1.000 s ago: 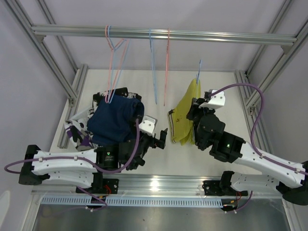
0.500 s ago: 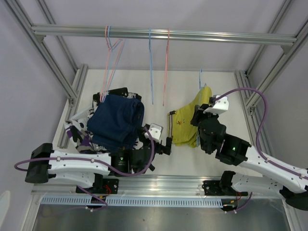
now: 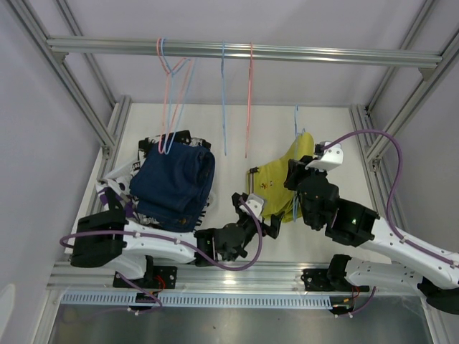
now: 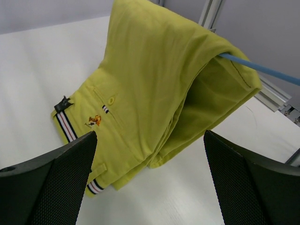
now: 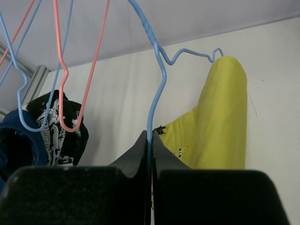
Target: Remove the trousers from the hanger
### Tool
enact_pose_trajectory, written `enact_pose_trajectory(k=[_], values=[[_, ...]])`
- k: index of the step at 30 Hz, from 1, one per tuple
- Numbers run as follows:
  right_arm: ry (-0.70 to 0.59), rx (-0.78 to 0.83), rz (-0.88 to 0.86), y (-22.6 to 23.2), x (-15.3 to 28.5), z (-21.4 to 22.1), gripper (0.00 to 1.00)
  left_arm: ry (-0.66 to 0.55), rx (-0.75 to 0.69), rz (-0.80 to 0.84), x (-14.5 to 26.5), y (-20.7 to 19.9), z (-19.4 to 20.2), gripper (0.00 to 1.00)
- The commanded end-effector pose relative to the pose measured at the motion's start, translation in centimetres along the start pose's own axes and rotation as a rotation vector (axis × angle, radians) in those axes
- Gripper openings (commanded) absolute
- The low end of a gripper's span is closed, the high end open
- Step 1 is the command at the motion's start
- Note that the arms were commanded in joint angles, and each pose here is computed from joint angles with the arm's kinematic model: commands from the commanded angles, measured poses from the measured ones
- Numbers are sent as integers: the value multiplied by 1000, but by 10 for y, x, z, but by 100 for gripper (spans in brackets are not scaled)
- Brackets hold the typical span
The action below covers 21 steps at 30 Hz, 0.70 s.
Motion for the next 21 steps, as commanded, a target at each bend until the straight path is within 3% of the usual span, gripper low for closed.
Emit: enact_pose_trajectory(k=[1, 9, 21], values=[[-48, -144, -32, 7, 7, -33, 0, -112, 117, 68, -15, -23, -30, 99], [-39, -132, -36, 7, 7, -29, 0, -136, 157, 36, -35, -9, -24, 99], [-32, -108, -48, 11, 2, -25, 0, -130, 157, 84, -61, -24, -13, 99]])
Point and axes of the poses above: each gripper's point midway between its finger pads, its own x axis back along the fingers, its own y axis along the line the jaws close on, z = x × y, the point moved 3 cm from there along x, back along the fingers, and after that the axes turned 6 degrees about x, right-handed, at the moved point
